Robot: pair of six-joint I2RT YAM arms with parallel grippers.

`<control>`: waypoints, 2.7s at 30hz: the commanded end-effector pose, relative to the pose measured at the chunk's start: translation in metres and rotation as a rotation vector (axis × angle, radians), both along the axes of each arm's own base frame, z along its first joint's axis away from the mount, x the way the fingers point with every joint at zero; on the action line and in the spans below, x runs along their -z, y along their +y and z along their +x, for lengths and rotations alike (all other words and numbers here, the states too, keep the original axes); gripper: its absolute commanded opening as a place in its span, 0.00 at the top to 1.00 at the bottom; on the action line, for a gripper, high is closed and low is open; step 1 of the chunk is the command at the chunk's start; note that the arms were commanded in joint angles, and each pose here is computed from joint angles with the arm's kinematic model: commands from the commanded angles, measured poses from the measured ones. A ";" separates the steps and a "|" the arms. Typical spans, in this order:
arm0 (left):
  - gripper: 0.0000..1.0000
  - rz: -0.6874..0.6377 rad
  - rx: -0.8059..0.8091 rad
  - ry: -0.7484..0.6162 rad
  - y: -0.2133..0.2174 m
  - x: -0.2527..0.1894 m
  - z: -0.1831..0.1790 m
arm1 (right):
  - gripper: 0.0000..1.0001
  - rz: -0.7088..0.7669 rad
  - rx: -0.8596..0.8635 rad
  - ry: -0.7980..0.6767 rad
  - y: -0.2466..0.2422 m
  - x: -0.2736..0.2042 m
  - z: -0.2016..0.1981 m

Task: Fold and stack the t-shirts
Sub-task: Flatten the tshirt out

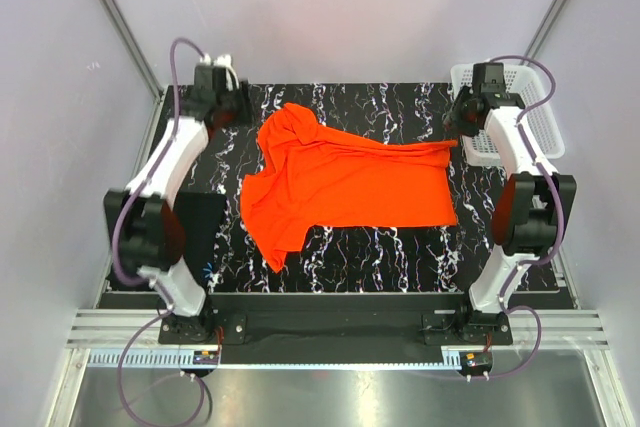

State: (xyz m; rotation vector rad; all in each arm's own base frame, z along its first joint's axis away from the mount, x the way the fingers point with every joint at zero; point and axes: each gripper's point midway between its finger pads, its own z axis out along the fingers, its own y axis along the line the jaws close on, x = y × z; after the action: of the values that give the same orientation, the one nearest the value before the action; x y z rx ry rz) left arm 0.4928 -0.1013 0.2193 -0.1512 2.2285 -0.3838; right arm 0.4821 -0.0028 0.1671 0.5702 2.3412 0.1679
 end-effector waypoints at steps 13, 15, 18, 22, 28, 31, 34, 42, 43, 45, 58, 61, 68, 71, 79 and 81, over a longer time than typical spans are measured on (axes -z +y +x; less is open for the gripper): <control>0.61 -0.323 -0.040 0.243 -0.043 0.071 -0.248 | 0.00 -0.155 -0.204 0.026 0.047 -0.041 -0.099; 0.64 -0.342 -0.088 0.310 -0.039 0.091 -0.263 | 0.00 -0.209 -0.245 -0.030 0.052 -0.060 -0.116; 0.66 -0.388 -0.158 0.410 -0.038 0.115 -0.279 | 0.00 -0.219 -0.248 -0.050 0.046 -0.061 -0.139; 0.70 -0.439 -0.247 0.503 -0.038 0.136 -0.293 | 0.04 -0.099 -0.298 -0.040 0.059 -0.050 -0.171; 0.74 -0.497 -0.434 0.729 -0.039 0.175 -0.330 | 0.13 -0.006 -0.327 0.035 0.072 -0.035 -0.196; 0.81 -0.472 -0.458 0.784 -0.044 0.186 -0.343 | 0.11 -0.001 -0.337 0.058 0.072 -0.025 -0.203; 0.81 -0.459 -0.475 0.808 -0.048 0.190 -0.348 | 0.09 -0.007 -0.352 0.066 0.072 -0.020 -0.210; 0.64 -0.438 -0.525 0.822 -0.046 0.198 -0.349 | 0.08 0.028 -0.361 0.067 0.078 -0.016 -0.210; 0.61 -0.428 -0.529 0.825 -0.045 0.200 -0.349 | 0.08 0.029 -0.360 0.068 0.078 -0.016 -0.210; 0.57 -0.422 -0.532 0.834 -0.045 0.204 -0.349 | 0.08 0.036 -0.359 0.073 0.079 -0.015 -0.210; 0.58 -0.409 -0.524 0.891 -0.053 0.219 -0.351 | 0.07 0.040 -0.341 0.079 0.078 -0.011 -0.211; 0.62 -0.395 -0.558 0.920 -0.050 0.226 -0.358 | 0.06 0.038 -0.324 0.077 0.077 -0.013 -0.208; 1.00 -0.349 -0.526 0.839 -0.044 0.219 -0.343 | 0.04 0.093 -0.205 0.207 0.077 0.013 -0.206; 1.00 -0.303 -0.470 0.746 -0.038 0.199 -0.326 | 0.03 0.156 -0.128 0.309 0.082 0.036 -0.212; 1.00 -0.129 -0.231 0.463 -0.022 0.137 -0.279 | 0.58 0.291 0.109 0.440 0.059 0.088 -0.229; 1.00 -0.118 -0.203 0.408 -0.020 0.124 -0.274 | 0.57 0.332 0.185 0.426 0.042 0.096 -0.226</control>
State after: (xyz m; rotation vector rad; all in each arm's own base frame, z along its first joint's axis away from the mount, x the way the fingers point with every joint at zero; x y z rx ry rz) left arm 0.2040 -0.1345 0.0714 -0.7717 2.6357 -0.4726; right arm 0.2487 0.0536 0.0771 0.8867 2.7537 0.3381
